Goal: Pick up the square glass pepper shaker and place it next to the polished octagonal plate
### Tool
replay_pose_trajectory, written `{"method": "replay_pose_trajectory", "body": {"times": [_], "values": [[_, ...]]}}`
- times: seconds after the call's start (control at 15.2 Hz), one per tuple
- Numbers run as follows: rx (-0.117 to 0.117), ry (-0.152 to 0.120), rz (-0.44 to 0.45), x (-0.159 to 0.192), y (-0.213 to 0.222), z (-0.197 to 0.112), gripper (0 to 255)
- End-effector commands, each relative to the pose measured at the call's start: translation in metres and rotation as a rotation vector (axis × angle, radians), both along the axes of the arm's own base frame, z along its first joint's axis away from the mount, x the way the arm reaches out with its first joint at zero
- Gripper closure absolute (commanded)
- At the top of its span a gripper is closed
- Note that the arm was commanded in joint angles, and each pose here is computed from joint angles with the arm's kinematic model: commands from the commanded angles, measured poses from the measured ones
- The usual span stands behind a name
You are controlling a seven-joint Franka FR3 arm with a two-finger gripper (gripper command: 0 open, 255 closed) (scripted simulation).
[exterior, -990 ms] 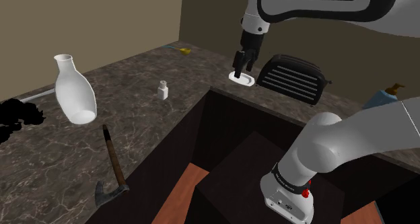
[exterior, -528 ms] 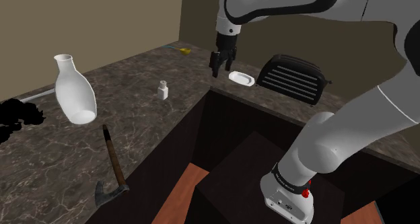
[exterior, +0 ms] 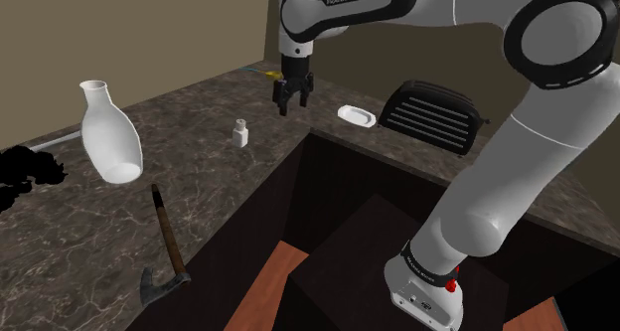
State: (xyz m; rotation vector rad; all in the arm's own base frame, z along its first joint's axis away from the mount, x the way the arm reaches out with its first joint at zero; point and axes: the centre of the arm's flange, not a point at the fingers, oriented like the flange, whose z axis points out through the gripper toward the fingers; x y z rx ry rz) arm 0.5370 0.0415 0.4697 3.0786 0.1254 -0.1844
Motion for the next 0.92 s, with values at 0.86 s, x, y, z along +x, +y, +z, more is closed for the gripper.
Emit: {"method": "replay_pose_trajectory", "body": {"times": [0.86], "values": [[0.005,0.065,0.031,0.169,0.075,-0.093,0]]}}
